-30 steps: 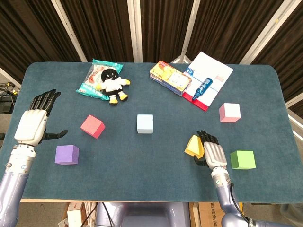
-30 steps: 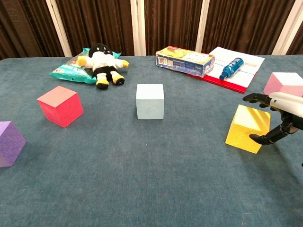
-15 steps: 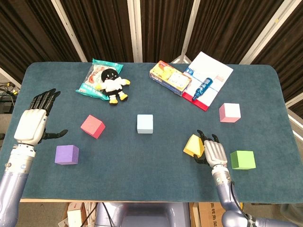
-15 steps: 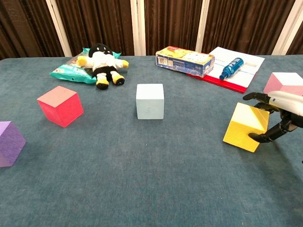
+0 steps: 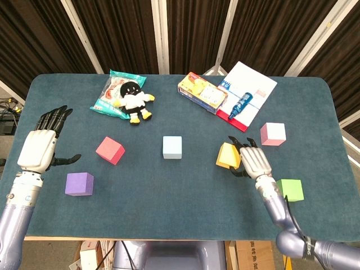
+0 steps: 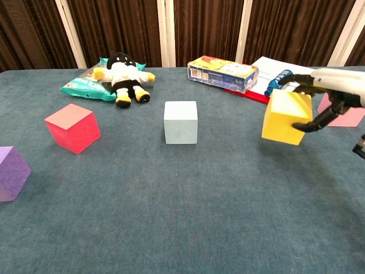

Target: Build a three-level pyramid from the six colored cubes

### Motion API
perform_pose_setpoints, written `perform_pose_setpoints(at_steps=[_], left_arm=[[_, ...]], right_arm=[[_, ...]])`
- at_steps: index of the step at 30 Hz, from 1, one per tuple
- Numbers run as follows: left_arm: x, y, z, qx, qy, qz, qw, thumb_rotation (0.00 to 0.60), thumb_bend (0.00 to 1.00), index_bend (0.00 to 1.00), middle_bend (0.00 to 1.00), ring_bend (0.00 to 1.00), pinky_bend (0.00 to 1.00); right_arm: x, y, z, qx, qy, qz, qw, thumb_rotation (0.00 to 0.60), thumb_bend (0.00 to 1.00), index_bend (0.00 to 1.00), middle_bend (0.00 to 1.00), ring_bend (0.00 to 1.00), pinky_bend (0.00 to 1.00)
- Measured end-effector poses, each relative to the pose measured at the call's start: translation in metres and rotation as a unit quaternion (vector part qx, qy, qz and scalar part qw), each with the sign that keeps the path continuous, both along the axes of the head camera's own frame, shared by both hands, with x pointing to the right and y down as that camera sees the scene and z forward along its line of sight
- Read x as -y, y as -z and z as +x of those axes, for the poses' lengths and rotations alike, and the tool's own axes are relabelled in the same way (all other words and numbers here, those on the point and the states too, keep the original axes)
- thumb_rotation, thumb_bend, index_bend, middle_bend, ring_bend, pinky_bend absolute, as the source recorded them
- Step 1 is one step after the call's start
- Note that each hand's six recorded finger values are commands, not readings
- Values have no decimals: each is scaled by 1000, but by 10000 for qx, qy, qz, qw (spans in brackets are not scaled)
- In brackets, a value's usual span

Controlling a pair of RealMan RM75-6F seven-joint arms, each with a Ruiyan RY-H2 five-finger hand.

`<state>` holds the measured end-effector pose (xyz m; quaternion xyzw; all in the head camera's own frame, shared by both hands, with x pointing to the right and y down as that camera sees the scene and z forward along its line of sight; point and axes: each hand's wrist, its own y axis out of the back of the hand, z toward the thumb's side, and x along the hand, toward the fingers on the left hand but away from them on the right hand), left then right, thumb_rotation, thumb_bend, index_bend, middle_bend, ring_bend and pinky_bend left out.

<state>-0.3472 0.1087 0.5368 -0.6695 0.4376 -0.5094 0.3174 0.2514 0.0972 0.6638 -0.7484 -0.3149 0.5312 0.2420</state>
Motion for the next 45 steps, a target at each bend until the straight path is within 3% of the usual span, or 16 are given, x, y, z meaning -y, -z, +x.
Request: perform_pose_setpoints(at_steps=[8,14,23,45], left_arm=[[1,-2,0,35,26,0,10000,600,78,0,13,0,0],[2,-4,-2,69,57,-7,10000,600,78,0,13,0,0],[5,-9,-9,130,165,-60,9998,600,78,0,14,0,0],[9,-12,-18,222,295,-61,9993,600,78,0,14,0,0]], right_arm=[[37,-13,-15,-41,849,-108,9963,600,379,0,397,302,0],[49,-24,-36,-45,1347,-262,9905,600,379,0,397,302,0],[51,-40,-61,195,1491,-611,9867,600,379,0,397,301,0],[70,-52,-100,299,1723,-532,9832,600,379,0,397,301,0]])
